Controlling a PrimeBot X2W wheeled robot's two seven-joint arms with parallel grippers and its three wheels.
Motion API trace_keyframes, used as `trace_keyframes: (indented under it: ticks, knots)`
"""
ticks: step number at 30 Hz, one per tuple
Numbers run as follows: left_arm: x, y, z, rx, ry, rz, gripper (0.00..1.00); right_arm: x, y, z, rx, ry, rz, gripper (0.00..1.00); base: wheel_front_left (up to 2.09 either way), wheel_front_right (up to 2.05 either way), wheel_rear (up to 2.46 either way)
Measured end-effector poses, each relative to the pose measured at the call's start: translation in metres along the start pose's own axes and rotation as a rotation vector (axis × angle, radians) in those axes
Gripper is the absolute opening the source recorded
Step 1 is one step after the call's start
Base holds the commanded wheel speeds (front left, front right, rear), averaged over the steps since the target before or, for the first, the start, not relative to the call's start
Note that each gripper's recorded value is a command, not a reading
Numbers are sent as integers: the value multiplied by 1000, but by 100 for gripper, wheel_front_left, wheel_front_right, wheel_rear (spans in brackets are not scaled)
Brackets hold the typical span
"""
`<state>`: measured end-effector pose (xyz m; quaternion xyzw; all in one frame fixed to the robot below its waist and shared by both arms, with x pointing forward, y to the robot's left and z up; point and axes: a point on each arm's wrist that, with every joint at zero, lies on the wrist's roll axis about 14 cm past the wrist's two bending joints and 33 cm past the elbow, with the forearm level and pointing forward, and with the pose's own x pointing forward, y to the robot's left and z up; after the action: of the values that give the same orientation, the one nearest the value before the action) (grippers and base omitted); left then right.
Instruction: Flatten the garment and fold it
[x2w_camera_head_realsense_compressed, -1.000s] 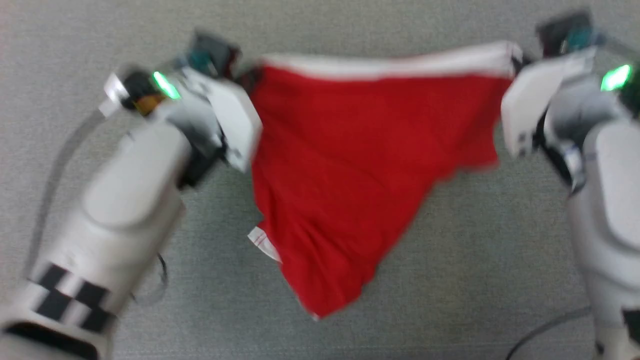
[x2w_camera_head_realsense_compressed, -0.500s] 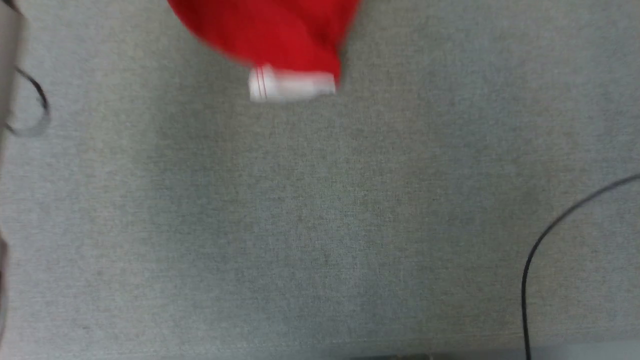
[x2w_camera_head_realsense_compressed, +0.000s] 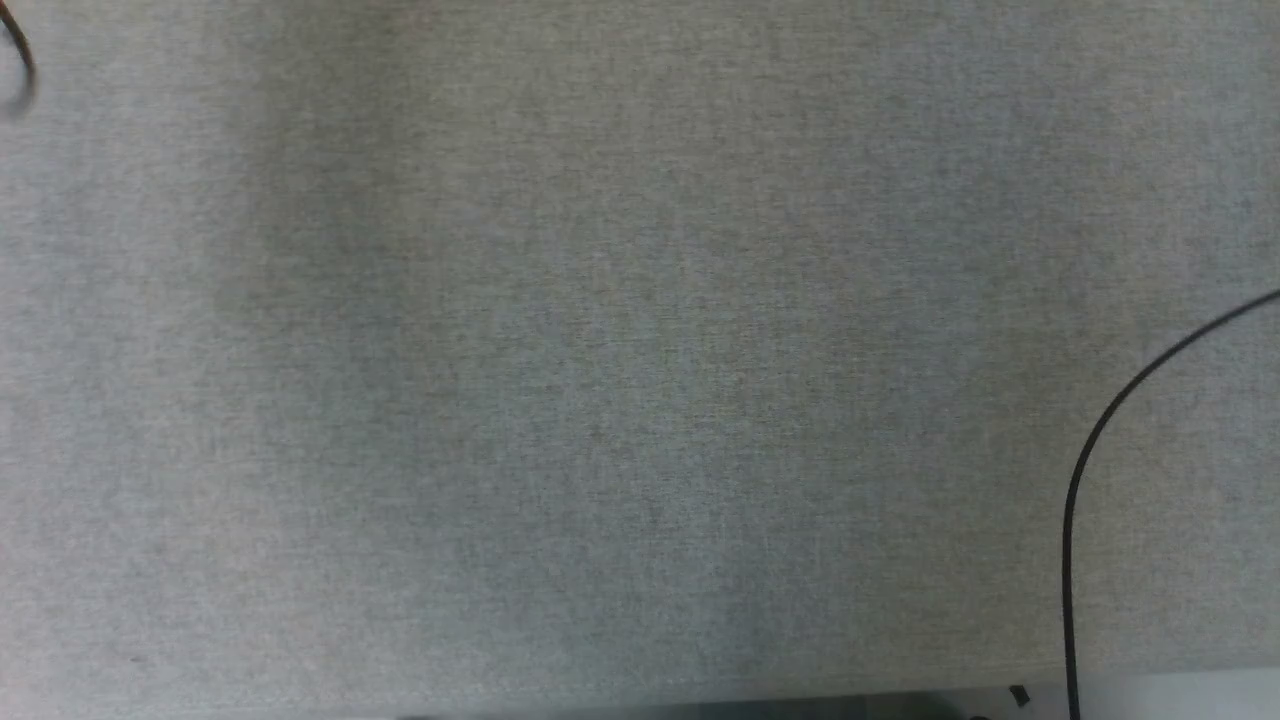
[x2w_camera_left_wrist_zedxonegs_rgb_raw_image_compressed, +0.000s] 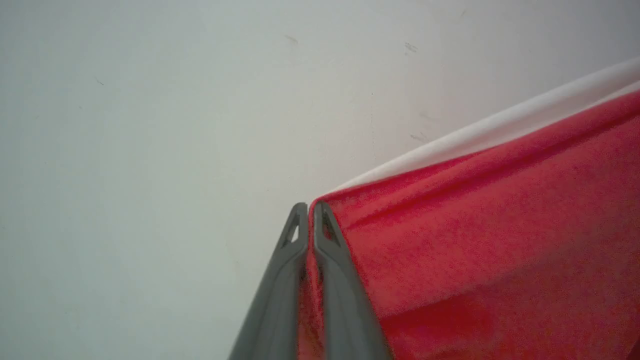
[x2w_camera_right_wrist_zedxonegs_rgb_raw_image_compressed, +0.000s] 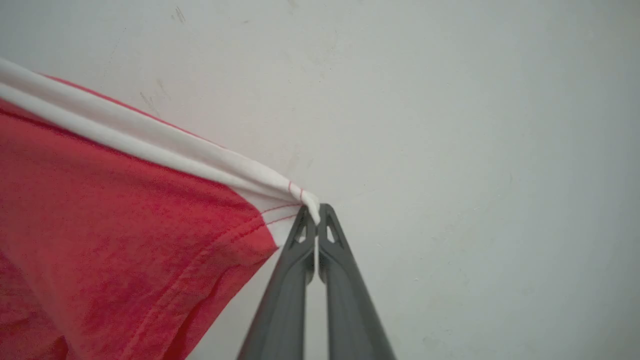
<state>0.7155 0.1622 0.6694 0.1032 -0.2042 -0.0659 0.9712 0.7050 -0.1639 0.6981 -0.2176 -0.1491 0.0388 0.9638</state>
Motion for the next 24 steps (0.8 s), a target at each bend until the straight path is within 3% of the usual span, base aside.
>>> trace_keyframes:
  ticks: [5, 9, 13, 18, 24]
  knots:
    - [-36, -21, -60, 12, 173, -78, 0, -20, 32, -54, 32, 109, 77, 0, 0, 0, 0]
    - [-91, -48, -111, -7, 354, -185, 0, -66, 65, -114, 105, 265, 162, 0, 0, 0, 0]
    - [-153, -73, -138, -82, 501, -264, 0, -123, 83, -150, 166, 388, 219, 0, 0, 0, 0]
    - [-237, -106, -146, -225, 664, -337, 0, -203, 93, -166, 278, 523, 250, 0, 0, 0, 0]
    - [-312, -130, -125, -334, 779, -398, 0, -290, 90, -157, 347, 651, 270, 0, 0, 0, 0]
